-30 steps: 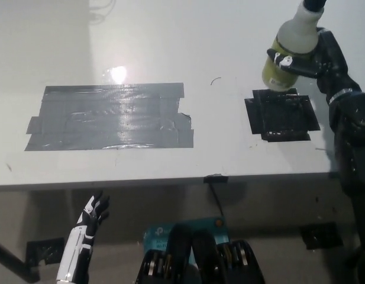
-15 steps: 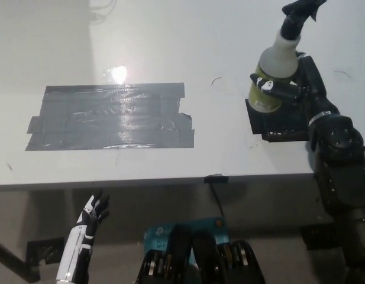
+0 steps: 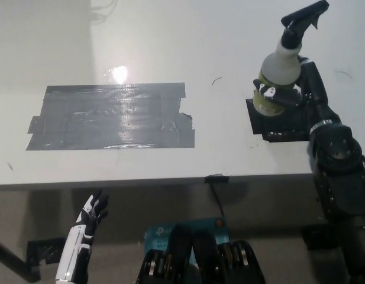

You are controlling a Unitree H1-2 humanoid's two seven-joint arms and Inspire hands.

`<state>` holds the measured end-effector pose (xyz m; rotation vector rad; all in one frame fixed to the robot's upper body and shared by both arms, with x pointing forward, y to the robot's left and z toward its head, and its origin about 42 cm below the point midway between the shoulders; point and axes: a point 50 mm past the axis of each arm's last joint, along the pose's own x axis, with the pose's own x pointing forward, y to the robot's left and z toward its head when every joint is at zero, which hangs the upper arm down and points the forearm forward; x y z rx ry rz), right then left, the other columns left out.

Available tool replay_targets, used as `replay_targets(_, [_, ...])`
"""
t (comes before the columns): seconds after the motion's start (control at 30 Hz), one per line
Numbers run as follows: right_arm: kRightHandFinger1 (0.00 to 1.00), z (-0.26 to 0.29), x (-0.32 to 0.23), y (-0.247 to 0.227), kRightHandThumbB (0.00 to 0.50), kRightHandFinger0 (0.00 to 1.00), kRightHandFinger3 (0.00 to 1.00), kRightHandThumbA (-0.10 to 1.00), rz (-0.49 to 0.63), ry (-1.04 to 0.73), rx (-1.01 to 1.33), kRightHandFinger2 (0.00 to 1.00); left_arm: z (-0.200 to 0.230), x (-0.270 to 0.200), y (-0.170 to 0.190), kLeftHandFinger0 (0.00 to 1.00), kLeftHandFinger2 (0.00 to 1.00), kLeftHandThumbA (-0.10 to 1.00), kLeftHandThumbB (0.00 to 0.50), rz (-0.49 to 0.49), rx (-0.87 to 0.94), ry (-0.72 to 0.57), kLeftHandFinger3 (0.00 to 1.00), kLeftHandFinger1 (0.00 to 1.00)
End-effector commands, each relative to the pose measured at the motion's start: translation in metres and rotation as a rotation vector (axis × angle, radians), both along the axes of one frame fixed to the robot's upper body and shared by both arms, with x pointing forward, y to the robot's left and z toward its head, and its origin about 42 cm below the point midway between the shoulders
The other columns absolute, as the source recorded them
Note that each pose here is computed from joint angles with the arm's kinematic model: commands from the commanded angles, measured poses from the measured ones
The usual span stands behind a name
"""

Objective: A person hands a spray bottle to the robot which it grabs with its right hand and places on the black spot infront of it on the table

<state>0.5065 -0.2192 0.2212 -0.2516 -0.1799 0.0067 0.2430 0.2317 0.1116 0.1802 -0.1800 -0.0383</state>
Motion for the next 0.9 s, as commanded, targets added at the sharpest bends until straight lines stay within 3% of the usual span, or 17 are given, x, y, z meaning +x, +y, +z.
replay_targets(0.0, [0.20, 0.043, 0.008, -0.009, 0.337, 0.00, 0.24, 0.63, -0.037, -0.206, -0.045, 0.39, 0.007, 0.001, 0.003, 1.00, 1.00, 1.00, 0.019, 0.001, 0.016, -0.049, 1.00, 1.00])
replay_targets(0.07, [0.14, 0.042, 0.010, -0.012, 0.317, 0.00, 0.23, 0.58, -0.024, -0.209, -0.019, 0.33, 0.007, 0.002, 0.004, 1.00, 1.00, 1.00, 0.021, 0.003, 0.016, -0.049, 1.00, 1.00])
replay_targets(0.2, [0.17, 0.038, 0.011, -0.022, 0.361, 0.02, 0.21, 0.68, -0.059, -0.206, -0.039, 0.34, 0.007, 0.001, 0.004, 1.00, 1.00, 1.00, 0.026, 0.000, 0.005, -0.035, 1.00, 1.00])
replay_targets(0.37, [0.19, 0.036, 0.012, -0.024, 0.381, 0.05, 0.20, 0.67, -0.058, -0.196, -0.028, 0.36, 0.009, 0.002, 0.003, 1.00, 1.00, 1.00, 0.011, -0.001, -0.006, -0.032, 1.00, 1.00])
replay_targets(0.43, [0.19, 0.032, 0.014, -0.024, 0.414, 0.15, 0.26, 0.67, -0.039, -0.139, -0.039, 0.35, 0.008, 0.003, 0.002, 1.00, 1.00, 1.00, 0.010, 0.006, 0.003, -0.043, 1.00, 1.00])
replay_targets(0.47, [0.34, 0.031, 0.015, -0.024, 0.442, 0.23, 0.51, 0.69, -0.015, -0.106, -0.046, 0.54, 0.008, 0.003, 0.002, 1.00, 1.00, 1.00, 0.015, 0.005, 0.004, -0.043, 1.00, 1.00])
replay_targets(0.5, [0.39, 0.032, 0.015, -0.024, 0.450, 0.26, 0.58, 0.70, 0.007, -0.078, -0.051, 0.60, 0.009, 0.004, 0.002, 1.00, 1.00, 1.00, 0.015, 0.003, 0.002, -0.044, 1.00, 1.00])
replay_targets(0.53, [0.58, 0.032, 0.015, -0.024, 0.451, 0.40, 0.85, 0.73, 0.025, -0.057, -0.063, 0.86, 0.009, 0.004, 0.002, 1.00, 1.00, 1.00, 0.021, 0.002, 0.000, -0.044, 1.00, 1.00])
replay_targets(0.57, [0.84, 0.031, 0.015, -0.025, 0.453, 0.66, 1.00, 0.75, 0.060, -0.026, -0.063, 1.00, 0.009, 0.004, 0.002, 1.00, 1.00, 1.00, 0.020, 0.001, 0.000, -0.045, 1.00, 1.00])
replay_targets(0.6, [1.00, 0.030, 0.014, -0.026, 0.452, 0.93, 1.00, 0.73, 0.103, 0.012, -0.055, 1.00, 0.009, 0.005, 0.002, 1.00, 1.00, 1.00, 0.023, -0.001, -0.002, -0.044, 1.00, 1.00])
replay_targets(0.63, [1.00, 0.029, 0.013, -0.027, 0.430, 1.00, 1.00, 0.72, 0.144, 0.046, -0.049, 1.00, 0.009, 0.005, 0.001, 1.00, 1.00, 1.00, 0.023, -0.002, -0.005, -0.045, 1.00, 1.00])
replay_targets(0.67, [1.00, 0.026, 0.012, -0.029, 0.432, 1.00, 1.00, 0.72, 0.185, 0.080, -0.042, 1.00, 0.010, 0.006, 0.001, 1.00, 1.00, 1.00, 0.021, -0.004, -0.008, -0.046, 1.00, 1.00])
replay_targets(0.73, [1.00, 0.023, 0.011, -0.032, 0.494, 1.00, 1.00, 0.81, 0.211, 0.114, -0.050, 1.00, 0.010, 0.006, 0.002, 1.00, 1.00, 1.00, 0.005, -0.003, -0.003, -0.052, 1.00, 1.00])
replay_targets(0.87, [1.00, 0.015, 0.007, -0.034, 0.500, 1.00, 1.00, 0.79, 0.233, 0.167, -0.030, 1.00, 0.009, 0.004, 0.003, 1.00, 1.00, 1.00, 0.016, 0.000, 0.003, -0.042, 1.00, 1.00])
